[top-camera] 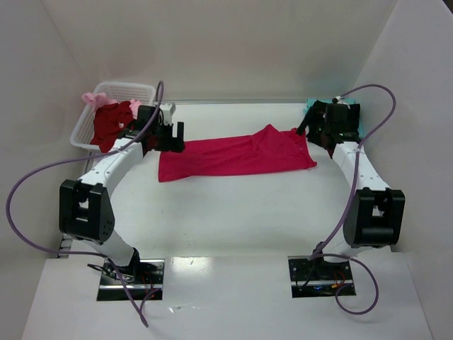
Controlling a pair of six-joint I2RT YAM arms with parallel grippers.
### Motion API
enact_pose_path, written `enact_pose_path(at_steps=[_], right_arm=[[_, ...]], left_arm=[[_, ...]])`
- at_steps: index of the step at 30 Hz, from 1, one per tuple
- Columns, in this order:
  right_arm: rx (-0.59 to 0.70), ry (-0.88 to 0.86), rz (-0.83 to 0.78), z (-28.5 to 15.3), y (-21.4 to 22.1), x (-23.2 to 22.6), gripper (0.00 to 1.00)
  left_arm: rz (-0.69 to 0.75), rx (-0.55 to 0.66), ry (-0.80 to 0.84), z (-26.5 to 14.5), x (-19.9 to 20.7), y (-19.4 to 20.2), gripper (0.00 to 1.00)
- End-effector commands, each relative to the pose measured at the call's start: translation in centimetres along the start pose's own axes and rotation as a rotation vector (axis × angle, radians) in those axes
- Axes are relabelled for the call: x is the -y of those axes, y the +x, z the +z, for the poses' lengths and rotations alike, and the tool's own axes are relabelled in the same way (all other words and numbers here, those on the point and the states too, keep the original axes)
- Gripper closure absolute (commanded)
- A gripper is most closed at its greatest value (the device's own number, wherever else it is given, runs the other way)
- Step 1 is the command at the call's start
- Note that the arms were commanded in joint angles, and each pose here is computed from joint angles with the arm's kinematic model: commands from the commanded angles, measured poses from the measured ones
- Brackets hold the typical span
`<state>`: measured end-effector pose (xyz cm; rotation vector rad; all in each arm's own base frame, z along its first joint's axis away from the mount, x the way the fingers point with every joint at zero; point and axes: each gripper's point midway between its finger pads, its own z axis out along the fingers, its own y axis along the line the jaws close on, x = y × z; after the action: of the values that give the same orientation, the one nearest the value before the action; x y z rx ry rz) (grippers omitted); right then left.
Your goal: Fold and stack the t-shirts
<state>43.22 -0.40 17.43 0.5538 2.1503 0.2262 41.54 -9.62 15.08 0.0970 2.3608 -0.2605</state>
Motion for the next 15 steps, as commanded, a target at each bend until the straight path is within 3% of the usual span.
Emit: enact_pose_path(at_steps=[1,4,12,15], right_arm=[[0.023,-0.06,-0.05,-0.8,-0.9,-3.2,0.0],[0.023,-0.074,-0.051,-0.9,-0.6,-3.2,0.0],[0.053,-0.038,-0.067,-1.6,-1.1,-2.5,0.0],[0.044,-0.034,-0.068,-1.6,-0.9,-2.4,0.0]], left_arm=[[0.281,0.079,0.18,0.6,2.6,-2.6,0.07],[0.447,0.063,0.291,1.5,3.8,-2.2,0.09],[0.681,0.103,0.356,3.8,4.0,-2.9,0.1],[0.759,0.066,0.39,5.2,3.9,-2.3,0.1]])
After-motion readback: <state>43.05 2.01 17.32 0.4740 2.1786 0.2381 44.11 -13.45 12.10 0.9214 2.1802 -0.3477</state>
